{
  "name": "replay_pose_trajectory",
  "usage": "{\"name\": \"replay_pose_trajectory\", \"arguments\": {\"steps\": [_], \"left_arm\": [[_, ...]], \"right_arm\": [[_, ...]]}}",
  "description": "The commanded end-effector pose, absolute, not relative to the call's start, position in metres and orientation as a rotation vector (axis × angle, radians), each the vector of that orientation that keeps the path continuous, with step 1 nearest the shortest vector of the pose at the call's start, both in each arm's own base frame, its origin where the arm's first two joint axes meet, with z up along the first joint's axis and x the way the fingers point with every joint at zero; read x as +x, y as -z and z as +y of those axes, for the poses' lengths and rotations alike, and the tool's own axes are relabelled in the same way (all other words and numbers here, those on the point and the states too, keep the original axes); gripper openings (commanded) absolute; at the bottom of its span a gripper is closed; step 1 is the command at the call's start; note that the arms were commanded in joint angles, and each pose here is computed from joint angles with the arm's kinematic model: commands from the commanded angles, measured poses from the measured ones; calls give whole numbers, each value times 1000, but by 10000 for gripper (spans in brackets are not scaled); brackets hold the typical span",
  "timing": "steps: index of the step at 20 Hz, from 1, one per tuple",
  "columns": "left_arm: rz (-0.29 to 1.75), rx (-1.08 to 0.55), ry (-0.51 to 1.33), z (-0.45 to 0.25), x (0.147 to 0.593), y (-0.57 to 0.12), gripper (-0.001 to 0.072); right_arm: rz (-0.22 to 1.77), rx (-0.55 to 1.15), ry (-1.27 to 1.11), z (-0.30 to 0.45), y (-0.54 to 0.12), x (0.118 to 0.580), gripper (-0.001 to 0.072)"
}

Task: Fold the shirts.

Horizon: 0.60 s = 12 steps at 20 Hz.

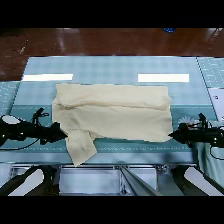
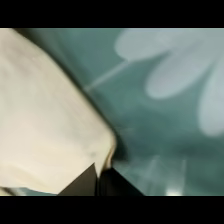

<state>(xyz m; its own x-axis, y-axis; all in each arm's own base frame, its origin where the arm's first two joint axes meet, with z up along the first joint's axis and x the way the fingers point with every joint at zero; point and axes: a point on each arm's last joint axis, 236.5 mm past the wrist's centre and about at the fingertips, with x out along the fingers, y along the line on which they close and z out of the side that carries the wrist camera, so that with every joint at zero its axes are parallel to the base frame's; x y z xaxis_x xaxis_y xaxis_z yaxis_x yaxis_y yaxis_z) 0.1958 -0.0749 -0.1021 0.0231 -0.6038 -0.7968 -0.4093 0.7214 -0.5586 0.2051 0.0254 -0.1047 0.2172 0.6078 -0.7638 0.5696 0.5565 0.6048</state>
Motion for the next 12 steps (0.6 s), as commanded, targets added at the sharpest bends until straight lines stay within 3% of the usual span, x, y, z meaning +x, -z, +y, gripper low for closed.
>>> {"name": "replay_pose_trajectory", "arguments": {"steps": [1, 6, 12], "left_arm": [[1558, -816, 200, -69, 214, 88, 23], [1346, -749, 204, -44, 296, 27, 22], [1285, -741, 234, -38, 389, -1, 23]], "right_arm": [[1346, 1076, -171, 38, 86, 229, 21], [1267, 919, -218, 28, 46, 280, 21], [1165, 828, -217, 24, 13, 376, 21]]}}
